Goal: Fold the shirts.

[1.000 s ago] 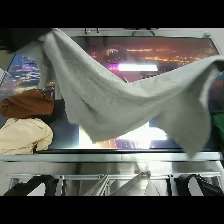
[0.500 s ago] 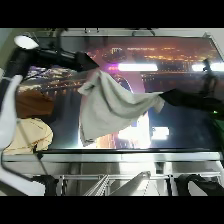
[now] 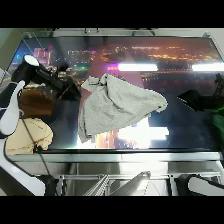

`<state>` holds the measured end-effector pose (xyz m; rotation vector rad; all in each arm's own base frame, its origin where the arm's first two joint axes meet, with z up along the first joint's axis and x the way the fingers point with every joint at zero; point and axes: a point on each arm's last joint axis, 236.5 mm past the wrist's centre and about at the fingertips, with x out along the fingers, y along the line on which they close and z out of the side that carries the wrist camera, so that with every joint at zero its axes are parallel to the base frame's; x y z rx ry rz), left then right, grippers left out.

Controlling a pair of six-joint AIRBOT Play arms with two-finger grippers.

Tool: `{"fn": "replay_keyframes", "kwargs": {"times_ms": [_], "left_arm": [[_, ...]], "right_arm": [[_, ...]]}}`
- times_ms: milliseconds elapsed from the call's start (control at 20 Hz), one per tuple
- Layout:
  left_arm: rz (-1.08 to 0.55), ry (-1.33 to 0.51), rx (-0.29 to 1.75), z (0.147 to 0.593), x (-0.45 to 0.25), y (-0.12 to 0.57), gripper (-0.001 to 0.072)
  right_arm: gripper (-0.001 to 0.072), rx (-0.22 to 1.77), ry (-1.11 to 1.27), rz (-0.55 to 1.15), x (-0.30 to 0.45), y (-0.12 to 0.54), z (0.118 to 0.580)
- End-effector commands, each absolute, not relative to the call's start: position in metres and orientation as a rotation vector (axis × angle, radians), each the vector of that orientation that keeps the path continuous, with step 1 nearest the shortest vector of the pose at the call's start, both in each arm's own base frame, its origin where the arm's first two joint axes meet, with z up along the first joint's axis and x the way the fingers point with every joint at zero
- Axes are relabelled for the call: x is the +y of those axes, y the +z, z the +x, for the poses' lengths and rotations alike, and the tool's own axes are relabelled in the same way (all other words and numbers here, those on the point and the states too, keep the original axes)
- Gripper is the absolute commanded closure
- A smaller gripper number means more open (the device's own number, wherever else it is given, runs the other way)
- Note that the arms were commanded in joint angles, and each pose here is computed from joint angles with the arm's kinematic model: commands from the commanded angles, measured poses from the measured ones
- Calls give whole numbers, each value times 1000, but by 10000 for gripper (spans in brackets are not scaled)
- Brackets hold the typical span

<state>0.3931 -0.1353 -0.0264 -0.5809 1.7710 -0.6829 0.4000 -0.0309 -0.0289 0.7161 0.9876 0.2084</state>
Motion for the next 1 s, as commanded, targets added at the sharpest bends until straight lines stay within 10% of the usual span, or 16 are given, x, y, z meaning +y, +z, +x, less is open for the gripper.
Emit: {"fn": "replay_keyframes", "kwargs": {"times_ms": [0,400,650,700,950], "left_arm": [[-512,-447,1936,318,-102,-69,367],[-676,-418,1922,255,-148,-117,367],[-627,-467,1968,255,-168,-132,530],[-595,-513,1938,263,-171,-130,688],[-468,-751,1727,294,-187,-39,688]], "right_arm": [[115,1085,266,794,-35,-54,399],[121,1287,455,755,71,-105,392],[695,1266,600,786,109,-78,394],[695,1247,660,814,115,-63,394],[695,1083,843,875,103,39,381]]}}
